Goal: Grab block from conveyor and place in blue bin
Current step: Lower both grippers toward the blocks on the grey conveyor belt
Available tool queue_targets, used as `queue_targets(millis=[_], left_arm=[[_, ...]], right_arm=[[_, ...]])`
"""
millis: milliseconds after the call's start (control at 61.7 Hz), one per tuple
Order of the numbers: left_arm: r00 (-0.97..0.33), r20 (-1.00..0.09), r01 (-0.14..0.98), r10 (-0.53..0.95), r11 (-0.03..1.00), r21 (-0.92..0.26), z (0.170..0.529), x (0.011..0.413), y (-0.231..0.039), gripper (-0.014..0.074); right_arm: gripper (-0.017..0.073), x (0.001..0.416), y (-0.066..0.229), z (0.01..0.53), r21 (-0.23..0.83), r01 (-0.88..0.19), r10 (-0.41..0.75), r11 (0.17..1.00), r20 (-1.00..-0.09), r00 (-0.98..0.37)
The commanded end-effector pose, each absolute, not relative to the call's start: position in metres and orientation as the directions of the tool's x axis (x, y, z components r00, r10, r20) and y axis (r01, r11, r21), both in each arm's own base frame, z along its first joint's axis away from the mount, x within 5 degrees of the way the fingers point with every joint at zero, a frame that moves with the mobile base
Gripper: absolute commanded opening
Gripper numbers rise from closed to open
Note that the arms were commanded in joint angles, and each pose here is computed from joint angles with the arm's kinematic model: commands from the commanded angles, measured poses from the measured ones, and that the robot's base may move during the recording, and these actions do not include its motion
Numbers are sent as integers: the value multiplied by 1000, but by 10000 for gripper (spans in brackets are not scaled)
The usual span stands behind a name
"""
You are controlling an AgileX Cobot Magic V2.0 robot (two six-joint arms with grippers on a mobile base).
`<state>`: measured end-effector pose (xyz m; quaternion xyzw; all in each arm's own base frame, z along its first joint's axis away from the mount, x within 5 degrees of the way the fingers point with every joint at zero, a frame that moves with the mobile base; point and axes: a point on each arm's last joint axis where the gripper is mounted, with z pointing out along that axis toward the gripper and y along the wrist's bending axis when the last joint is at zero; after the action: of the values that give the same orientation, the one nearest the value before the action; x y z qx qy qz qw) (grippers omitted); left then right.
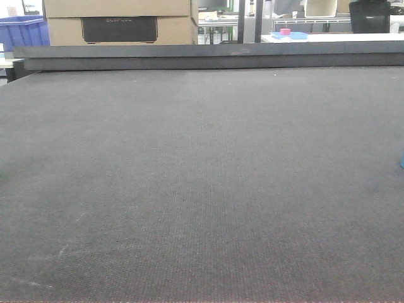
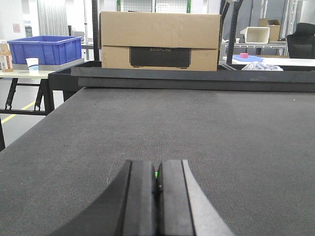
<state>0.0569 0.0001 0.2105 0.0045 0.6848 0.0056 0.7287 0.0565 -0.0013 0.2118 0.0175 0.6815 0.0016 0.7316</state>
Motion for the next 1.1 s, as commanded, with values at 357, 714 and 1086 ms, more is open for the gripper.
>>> queue_targets(millis=[357,714,1086], left_arm=[[106,-994,-3,7,1000,7,215,56,0,-111],[131,-991,-1,7,1000,7,217,56,0,-111],[106,-994,-26,16,1000,13,306,33,2,-111]], right_arm=[[-161,56,-2,214,25,26,22,999,-995,96],[-161,56,-2,217,25,27,21,999,-991,134],[-161,28,1,305,32,7,31,999,-983,179]])
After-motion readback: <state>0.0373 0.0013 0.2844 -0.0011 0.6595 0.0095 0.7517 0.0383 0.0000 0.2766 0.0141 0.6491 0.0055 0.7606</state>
